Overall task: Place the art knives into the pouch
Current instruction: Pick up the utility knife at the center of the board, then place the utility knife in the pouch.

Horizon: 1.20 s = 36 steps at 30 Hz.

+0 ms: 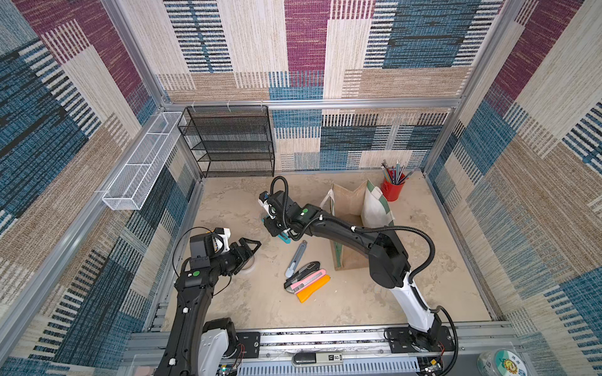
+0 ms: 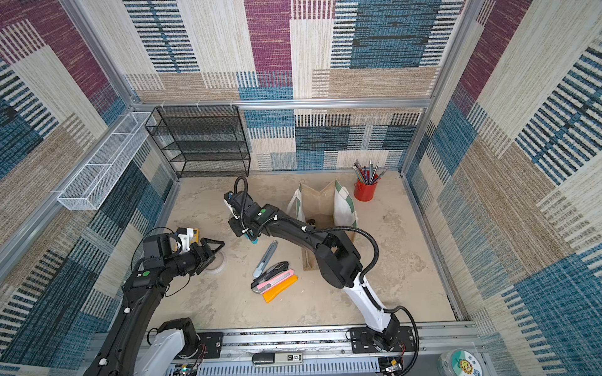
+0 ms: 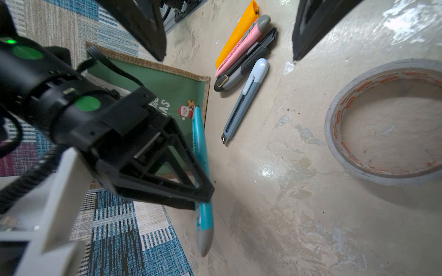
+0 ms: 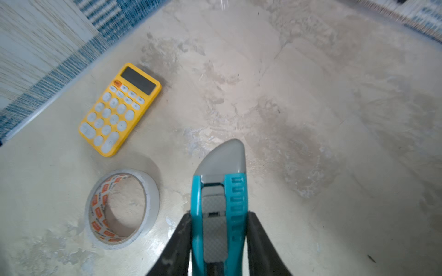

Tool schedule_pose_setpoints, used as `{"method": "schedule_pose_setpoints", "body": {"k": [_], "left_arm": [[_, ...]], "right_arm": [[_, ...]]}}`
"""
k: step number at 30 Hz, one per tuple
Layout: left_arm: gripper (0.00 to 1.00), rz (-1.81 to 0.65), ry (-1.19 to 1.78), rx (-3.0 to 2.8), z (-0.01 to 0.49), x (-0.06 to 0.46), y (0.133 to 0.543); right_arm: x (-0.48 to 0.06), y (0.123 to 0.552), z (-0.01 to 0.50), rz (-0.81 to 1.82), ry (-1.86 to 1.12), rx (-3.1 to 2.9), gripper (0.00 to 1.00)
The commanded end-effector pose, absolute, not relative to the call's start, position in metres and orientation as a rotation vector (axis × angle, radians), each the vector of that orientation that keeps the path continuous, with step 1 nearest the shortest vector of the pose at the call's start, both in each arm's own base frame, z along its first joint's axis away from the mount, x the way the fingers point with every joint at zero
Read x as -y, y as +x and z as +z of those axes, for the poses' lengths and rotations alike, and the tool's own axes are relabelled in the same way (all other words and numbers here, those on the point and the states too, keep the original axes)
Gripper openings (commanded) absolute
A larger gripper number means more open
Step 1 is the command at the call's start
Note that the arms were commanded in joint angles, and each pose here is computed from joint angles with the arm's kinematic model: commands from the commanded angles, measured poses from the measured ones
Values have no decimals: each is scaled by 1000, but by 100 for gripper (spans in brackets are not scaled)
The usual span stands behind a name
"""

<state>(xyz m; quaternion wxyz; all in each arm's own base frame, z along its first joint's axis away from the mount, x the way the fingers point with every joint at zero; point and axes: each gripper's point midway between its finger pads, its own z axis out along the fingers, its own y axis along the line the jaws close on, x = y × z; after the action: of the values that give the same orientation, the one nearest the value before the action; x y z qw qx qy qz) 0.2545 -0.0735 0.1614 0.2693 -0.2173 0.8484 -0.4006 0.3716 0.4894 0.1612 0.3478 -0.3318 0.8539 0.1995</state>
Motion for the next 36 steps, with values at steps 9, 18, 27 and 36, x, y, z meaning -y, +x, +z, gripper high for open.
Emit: {"method": "schedule_pose_setpoints", "body": {"k": [9, 18, 27, 36], "left_arm": [[86, -1117, -464, -2203, 203, 80, 266], [90, -1122, -257, -2161, 249, 121, 270], [98, -1228, -47, -2152, 266, 185, 266], [99, -1245, 84, -2175, 269, 227, 263]], "right_arm": [[-447, 370, 265, 479, -741, -2081, 30], [-371, 384, 315, 364, -569, -2027, 27], [-263, 396, 318, 351, -293, -2024, 26], [-205, 406, 278, 321, -150, -2096, 26]]}}
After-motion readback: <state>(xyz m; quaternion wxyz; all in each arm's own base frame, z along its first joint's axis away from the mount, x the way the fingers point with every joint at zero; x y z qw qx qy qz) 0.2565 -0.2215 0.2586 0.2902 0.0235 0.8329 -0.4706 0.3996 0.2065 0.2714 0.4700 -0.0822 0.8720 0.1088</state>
